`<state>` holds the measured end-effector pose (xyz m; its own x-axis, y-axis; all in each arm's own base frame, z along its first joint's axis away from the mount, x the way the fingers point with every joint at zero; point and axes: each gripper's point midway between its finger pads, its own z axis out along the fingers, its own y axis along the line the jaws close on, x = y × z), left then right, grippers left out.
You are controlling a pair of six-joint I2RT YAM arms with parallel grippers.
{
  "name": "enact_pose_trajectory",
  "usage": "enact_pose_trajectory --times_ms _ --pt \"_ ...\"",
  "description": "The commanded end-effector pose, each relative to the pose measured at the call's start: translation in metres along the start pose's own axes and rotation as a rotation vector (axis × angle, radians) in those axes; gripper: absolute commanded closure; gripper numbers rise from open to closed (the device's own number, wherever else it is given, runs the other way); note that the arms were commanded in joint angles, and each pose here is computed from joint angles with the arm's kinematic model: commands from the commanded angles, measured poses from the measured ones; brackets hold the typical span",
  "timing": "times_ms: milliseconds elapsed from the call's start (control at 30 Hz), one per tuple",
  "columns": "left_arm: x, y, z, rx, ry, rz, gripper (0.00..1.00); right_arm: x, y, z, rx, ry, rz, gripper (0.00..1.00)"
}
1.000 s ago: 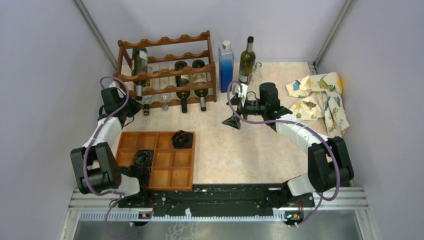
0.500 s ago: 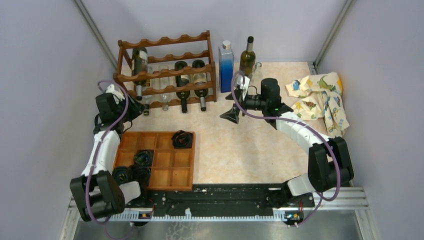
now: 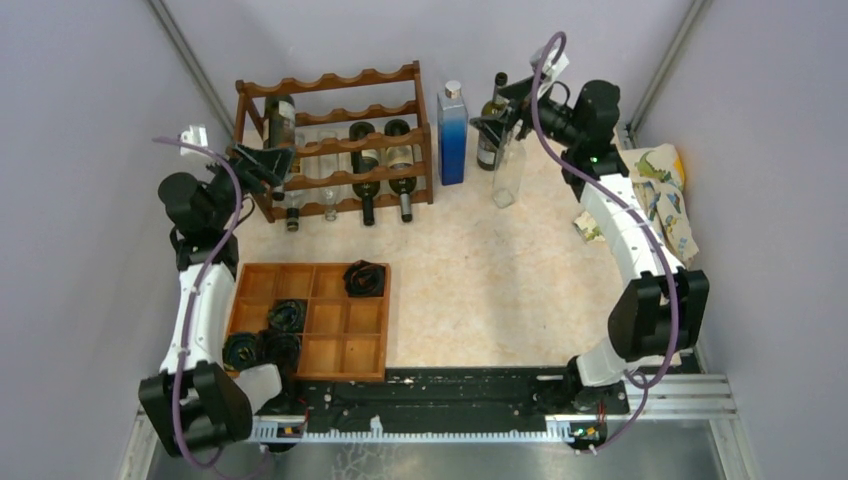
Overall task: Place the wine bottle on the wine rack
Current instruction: Adjust the wine bottle in the wine rack, then pick up the wine bottle from the center of the board.
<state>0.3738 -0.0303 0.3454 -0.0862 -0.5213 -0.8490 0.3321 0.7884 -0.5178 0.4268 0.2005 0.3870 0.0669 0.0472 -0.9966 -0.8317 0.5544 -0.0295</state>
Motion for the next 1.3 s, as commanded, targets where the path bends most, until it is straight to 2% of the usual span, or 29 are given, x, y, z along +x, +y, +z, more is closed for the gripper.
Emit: enact_pose_trajectory --times_ms 0,133,367,700,867,967,1100,1233,1267 --pt "-0.021 -0.048 0.012 0.26 0.014 -0.094 0.02 -0.006 -0.043 -0.005 0.185 0.054 -0.043 0.02" --pt "-0.015 -0.055 0.018 0.351 0.057 -0.143 0.08 0.018 -0.068 -0.011 0.276 0.176 -0.055 0.02" --pt "-0.008 -0.047 0.021 0.339 0.064 -0.181 0.11 0.074 -0.107 -0.014 0.39 0.424 0.026 0.03" --pt "0.002 -0.04 0.019 0.314 0.071 -0.204 0.12 0.123 -0.113 -0.03 0.438 0.578 0.066 0.23" --pt "0.008 -0.038 0.018 0.311 0.084 -0.228 0.12 0.132 -0.11 -0.035 0.441 0.592 0.061 0.34" --pt "0.014 -0.036 0.017 0.314 0.101 -0.247 0.12 0.134 -0.109 -0.036 0.443 0.59 0.051 0.45" --pt "0.02 -0.035 0.016 0.328 0.113 -0.285 0.12 0.134 -0.11 -0.036 0.446 0.581 0.025 0.75" --pt "0.02 -0.041 0.015 0.348 0.119 -0.338 0.13 0.119 -0.111 -0.042 0.471 0.544 -0.039 0.97" --pt "0.02 -0.042 0.016 0.349 0.119 -0.343 0.14 0.113 -0.111 -0.043 0.472 0.527 -0.066 1.0"
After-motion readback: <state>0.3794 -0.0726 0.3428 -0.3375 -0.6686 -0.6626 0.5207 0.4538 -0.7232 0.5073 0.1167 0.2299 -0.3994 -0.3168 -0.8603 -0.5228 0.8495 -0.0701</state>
